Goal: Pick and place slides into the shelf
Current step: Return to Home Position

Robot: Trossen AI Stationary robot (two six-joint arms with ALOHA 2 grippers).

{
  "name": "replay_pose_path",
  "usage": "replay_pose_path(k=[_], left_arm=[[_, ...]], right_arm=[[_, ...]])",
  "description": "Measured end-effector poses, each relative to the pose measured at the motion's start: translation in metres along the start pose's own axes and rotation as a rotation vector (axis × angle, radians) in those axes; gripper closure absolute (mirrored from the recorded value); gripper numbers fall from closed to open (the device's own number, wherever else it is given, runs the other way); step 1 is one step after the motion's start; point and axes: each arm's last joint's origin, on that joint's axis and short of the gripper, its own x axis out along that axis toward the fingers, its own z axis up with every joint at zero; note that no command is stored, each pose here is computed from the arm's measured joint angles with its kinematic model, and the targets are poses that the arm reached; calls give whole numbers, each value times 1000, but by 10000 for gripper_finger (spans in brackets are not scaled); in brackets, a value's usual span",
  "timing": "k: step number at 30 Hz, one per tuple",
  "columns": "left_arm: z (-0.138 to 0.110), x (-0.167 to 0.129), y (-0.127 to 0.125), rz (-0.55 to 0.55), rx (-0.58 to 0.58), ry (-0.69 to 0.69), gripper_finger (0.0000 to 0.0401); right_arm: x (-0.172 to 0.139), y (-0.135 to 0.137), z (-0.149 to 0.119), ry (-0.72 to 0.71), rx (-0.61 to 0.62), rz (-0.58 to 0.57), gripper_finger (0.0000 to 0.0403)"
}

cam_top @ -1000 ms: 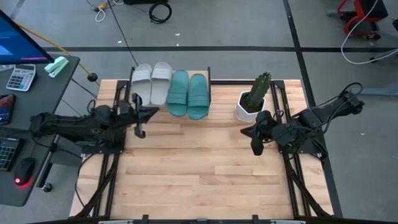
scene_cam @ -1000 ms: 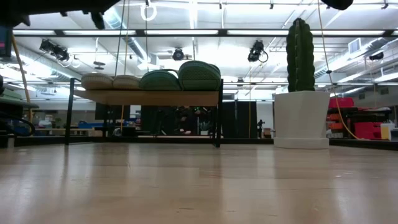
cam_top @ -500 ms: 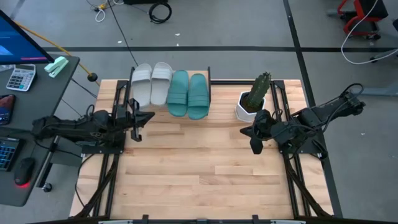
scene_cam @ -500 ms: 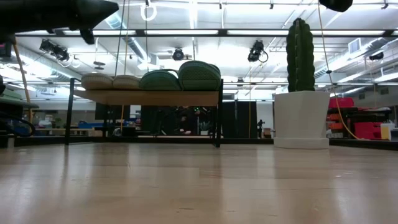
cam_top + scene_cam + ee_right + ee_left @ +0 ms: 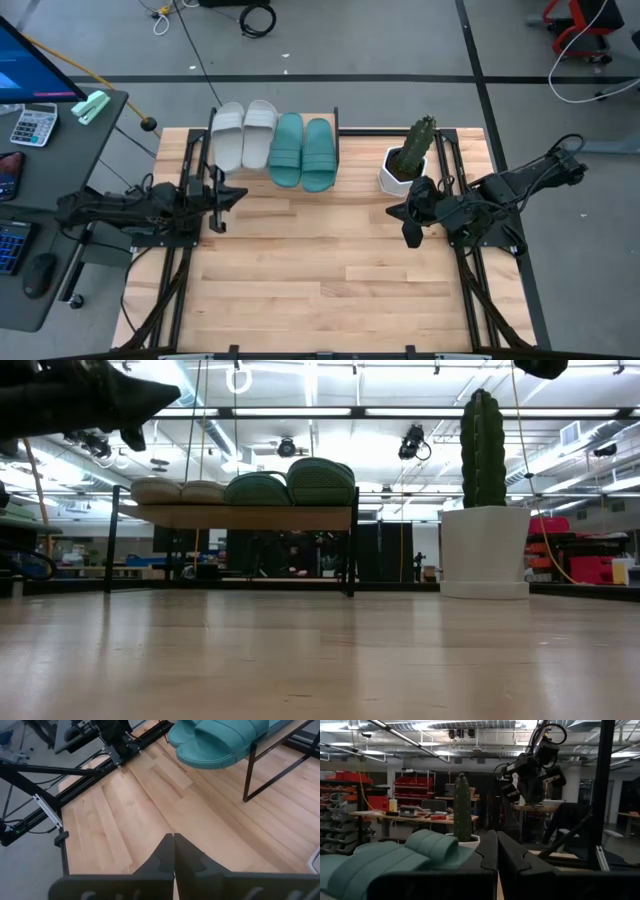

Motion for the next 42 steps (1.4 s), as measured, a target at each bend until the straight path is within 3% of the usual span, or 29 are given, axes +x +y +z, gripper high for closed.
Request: replay_pose_path(k=[6, 20, 34, 37, 42], left_arm=[[-10, -6, 1, 0, -13, 2, 398], [-5, -7, 0, -43, 1, -43, 396], [-7, -7, 0, -44, -81, -24, 380], [-7, -7, 0, -45, -122, -23, 376], [-7, -7, 0, -44, -129, -22, 382]], right_arm=[[0, 0, 0, 0, 9, 0, 403], [0, 0, 0, 1, 5, -1, 403], [-15, -3, -17, -87, -126, -100, 403], [-11, -4, -30, -133, -101, -29, 403], [24, -3, -48, -282, -46, 205, 403]])
